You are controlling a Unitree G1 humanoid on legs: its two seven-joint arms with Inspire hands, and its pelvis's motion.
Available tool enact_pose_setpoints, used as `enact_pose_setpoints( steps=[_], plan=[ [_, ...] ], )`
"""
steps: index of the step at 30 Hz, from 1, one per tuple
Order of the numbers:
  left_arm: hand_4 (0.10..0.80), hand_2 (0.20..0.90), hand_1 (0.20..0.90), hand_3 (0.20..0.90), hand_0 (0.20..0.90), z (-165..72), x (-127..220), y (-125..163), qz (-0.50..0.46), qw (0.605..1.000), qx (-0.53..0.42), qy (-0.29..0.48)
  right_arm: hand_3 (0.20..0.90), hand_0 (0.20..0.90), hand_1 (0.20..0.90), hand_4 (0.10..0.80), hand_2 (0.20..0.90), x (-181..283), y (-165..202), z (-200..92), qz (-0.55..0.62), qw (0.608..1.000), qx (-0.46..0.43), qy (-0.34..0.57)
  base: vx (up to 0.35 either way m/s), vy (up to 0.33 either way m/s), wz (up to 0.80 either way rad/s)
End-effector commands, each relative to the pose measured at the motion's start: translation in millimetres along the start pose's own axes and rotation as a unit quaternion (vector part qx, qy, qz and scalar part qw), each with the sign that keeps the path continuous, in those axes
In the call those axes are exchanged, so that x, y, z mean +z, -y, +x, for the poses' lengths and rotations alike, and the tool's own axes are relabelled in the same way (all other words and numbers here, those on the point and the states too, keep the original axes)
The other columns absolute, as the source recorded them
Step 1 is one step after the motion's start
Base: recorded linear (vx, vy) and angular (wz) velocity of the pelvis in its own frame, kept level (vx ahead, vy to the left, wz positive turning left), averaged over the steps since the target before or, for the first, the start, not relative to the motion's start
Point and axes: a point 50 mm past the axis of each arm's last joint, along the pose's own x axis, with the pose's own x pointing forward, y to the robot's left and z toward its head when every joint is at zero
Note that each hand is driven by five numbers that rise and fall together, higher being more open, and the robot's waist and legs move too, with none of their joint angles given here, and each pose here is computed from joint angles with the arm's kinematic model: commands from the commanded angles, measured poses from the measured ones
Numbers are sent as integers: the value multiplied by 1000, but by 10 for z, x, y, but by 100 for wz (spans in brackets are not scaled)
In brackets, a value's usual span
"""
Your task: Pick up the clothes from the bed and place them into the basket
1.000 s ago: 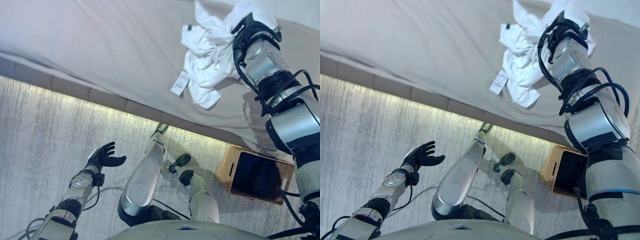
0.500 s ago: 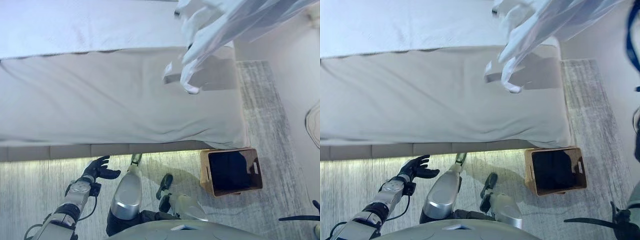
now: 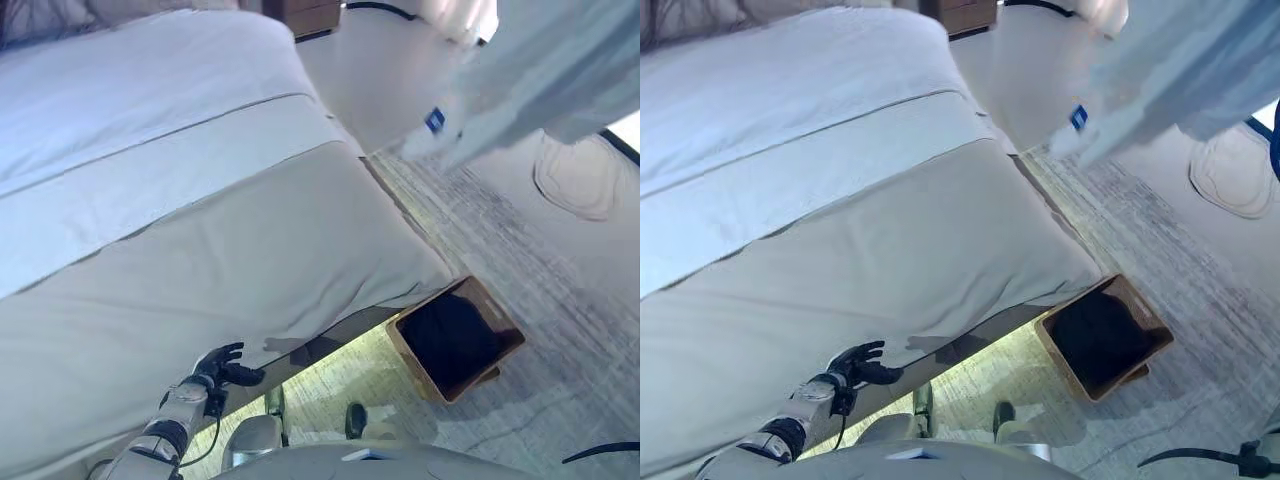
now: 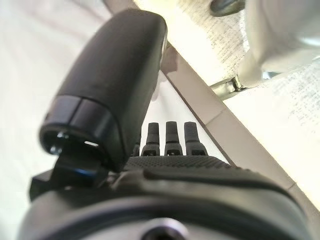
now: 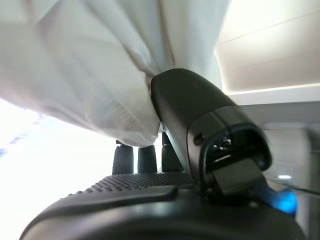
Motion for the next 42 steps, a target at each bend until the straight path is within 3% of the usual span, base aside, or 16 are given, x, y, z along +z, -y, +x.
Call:
enact_pose_setpoints(
  steps=[1, 11, 27, 33, 38, 39, 40, 42],
  plan=[
    [800, 900, 900, 900, 900, -67, -353, -77, 50, 997, -1, -60, 200, 300, 300, 100, 300, 422, 457, 95, 47, 989, -49, 129, -22, -5, -8],
    [800, 900, 900, 900, 900, -81, -367, -100, 53, 997, -6, -57, 200, 300, 300, 100, 300, 890, 265, 341, 37, 983, 51, 171, 4, 17, 3],
    [800, 900, 900, 900, 900, -192, -645, -400, 16, 991, 54, -119, 200, 300, 300, 100, 300, 1240, 90, 431, 43, 985, 64, 154, 29, 35, 38],
    [800, 900, 900, 900, 900, -196, -623, -446, -8, 992, 58, -112, 200, 300, 300, 100, 300, 1093, -334, 285, 25, 973, 191, 127, 18, 29, 12],
    [800, 900, 900, 900, 900, -171, -571, -374, -8, 994, 51, -95, 200, 300, 300, 100, 300, 772, -859, 23, -20, 932, 355, 79, 4, 7, 3],
    [800, 900, 900, 900, 900, -168, -560, -368, -7, 994, 50, -92, 244, 338, 338, 144, 338, 615, -1014, -80, -62, 899, 431, 40, 14, 4, 6],
    [800, 900, 900, 900, 900, -166, -549, -363, -6, 995, 50, -88, 900, 900, 900, 800, 900, 443, -1142, -204, -105, 854, 510, -5, 23, 4, 6],
    [800, 900, 900, 900, 900, -151, -504, -353, -5, 995, 51, -86, 900, 900, 900, 800, 900, 361, -1243, -298, -100, 842, 530, -22, 27, 2, 5]
  ],
)
